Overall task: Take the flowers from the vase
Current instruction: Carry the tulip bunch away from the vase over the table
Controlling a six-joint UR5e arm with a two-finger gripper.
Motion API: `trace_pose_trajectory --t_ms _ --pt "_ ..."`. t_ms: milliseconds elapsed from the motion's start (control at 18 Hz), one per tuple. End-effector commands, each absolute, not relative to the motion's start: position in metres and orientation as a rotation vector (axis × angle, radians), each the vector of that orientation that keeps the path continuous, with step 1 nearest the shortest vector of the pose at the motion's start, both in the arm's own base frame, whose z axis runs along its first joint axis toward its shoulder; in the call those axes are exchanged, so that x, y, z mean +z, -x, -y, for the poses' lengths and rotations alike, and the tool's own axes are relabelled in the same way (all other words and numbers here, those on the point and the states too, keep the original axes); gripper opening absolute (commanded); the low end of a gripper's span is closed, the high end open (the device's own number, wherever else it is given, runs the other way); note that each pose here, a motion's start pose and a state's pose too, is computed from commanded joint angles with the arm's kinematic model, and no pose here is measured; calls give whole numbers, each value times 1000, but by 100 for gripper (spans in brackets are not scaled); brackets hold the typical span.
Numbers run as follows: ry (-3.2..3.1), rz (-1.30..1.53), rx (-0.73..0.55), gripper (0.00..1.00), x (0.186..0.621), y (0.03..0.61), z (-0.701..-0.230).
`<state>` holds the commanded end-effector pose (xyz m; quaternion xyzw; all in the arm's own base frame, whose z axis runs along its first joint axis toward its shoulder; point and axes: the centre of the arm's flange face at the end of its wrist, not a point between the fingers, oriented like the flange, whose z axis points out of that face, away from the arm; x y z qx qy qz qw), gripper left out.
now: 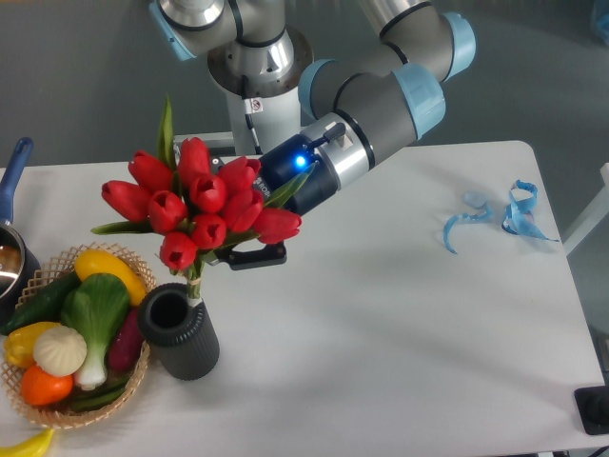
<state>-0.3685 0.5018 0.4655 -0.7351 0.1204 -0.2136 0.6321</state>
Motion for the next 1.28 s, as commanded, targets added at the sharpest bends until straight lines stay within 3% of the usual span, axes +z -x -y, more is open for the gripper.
trace_pose_trajectory --t_ms 278,611,1278 --pt "1691 -255 -399 6 467 402 -480" --pt "1975 -195 -68 10 443 447 -447" --pt "2450 -92 288 6 399 474 -394"
